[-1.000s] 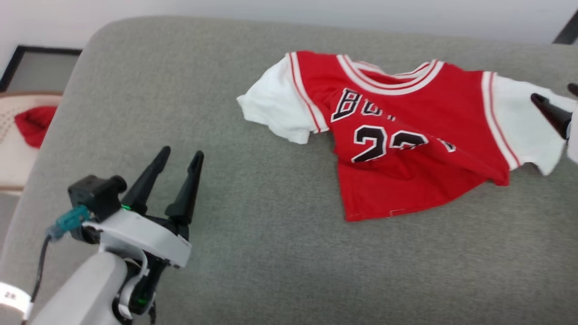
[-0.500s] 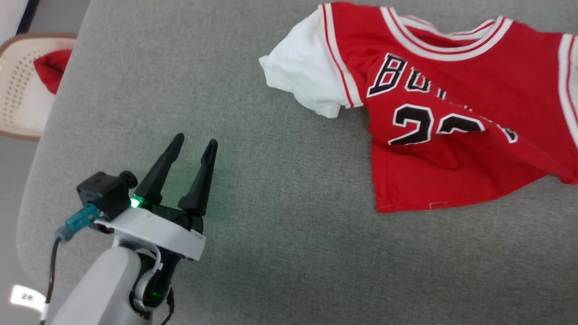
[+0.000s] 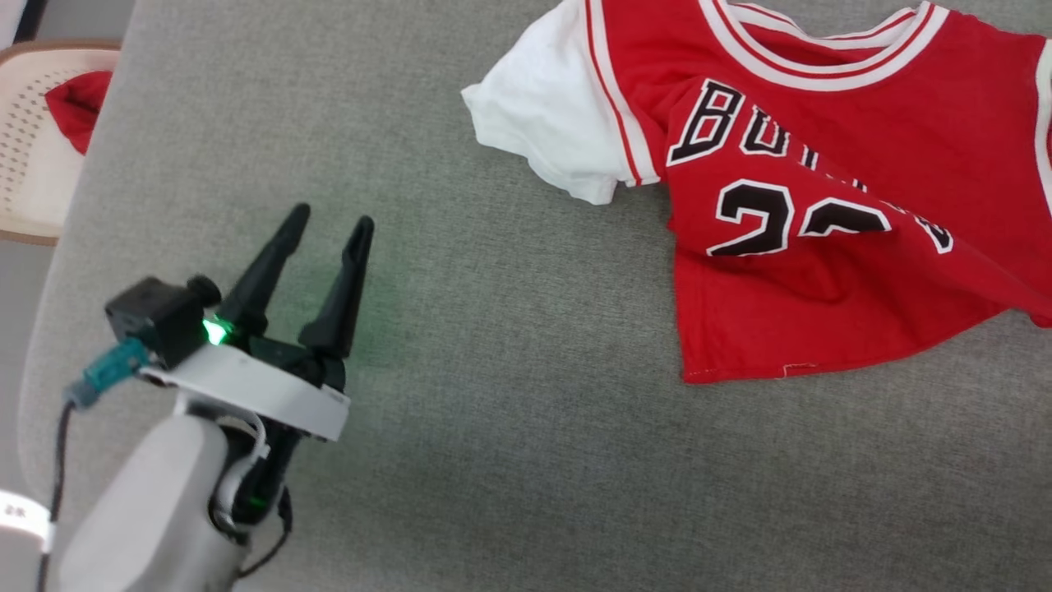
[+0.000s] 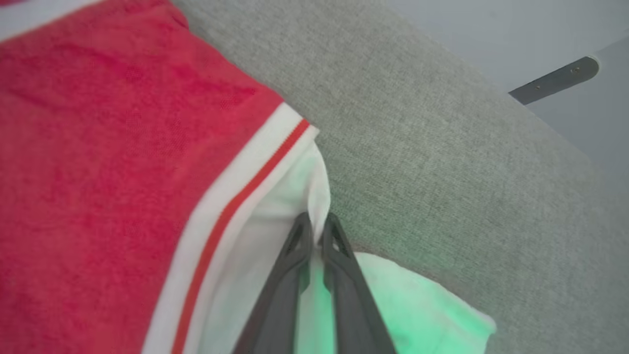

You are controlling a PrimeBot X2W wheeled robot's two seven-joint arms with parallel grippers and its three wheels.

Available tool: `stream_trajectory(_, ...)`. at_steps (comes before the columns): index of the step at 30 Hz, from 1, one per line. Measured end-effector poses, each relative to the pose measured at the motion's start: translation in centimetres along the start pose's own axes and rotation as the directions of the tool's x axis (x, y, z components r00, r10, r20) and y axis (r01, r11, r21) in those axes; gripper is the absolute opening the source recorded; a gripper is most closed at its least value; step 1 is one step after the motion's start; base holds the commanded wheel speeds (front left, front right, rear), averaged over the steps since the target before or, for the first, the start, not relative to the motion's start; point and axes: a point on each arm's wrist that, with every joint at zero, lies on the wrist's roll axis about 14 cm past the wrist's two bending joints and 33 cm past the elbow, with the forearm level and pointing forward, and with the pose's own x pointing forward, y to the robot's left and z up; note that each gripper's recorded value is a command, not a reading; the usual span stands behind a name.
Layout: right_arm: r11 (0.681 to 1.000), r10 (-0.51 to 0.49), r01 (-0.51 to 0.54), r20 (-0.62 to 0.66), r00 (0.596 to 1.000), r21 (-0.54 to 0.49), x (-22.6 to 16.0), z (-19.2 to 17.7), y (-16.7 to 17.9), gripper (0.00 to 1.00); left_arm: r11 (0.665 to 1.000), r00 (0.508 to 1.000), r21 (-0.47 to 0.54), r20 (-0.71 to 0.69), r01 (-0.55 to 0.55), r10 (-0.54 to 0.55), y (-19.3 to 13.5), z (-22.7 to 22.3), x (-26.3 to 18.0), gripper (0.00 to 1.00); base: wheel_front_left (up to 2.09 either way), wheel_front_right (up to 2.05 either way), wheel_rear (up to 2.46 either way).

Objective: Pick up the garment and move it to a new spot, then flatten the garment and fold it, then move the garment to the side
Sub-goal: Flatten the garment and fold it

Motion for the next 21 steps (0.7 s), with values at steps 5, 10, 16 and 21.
stream_trajectory(5, 1.0, 0.007, -0.007, 0.021, 1.0, 0.001, -0.3, 0.2, 0.1, 0.0, 0.995, 0.998, 0.072, -0.005, 0.066, -0.066, -0.6, 1.9, 2.3, 1.0, 0.0, 0.0, 0.0)
stream_trajectory(10, 1.0, 0.011, -0.012, 0.035, 0.999, 0.006, -0.3, 0.3, 0.0, 0.0, 0.983, 0.992, 0.131, -0.028, 0.128, -0.125, -1.4, 4.3, 6.2, 1.0, 0.0, 0.0, 0.0)
stream_trajectory(16, 1.0, 0.02, -0.02, 0.043, 0.999, -0.01, 0.0, 0.6, 0.2, 0.0, 0.965, 0.964, 0.154, -0.198, 0.212, -0.18, -3.3, 3.7, 10.9, 1.0, 0.0, 0.0, 0.0)
stream_trajectory(21, 0.999, 0.034, -0.033, 0.047, 0.998, -0.024, 0.7, 0.8, 0.5, 0.0, 0.965, 0.897, 0.111, -0.407, 0.239, -0.175, -3.9, 0.6, 13.3, 1.0, 0.0, 0.0, 0.0)
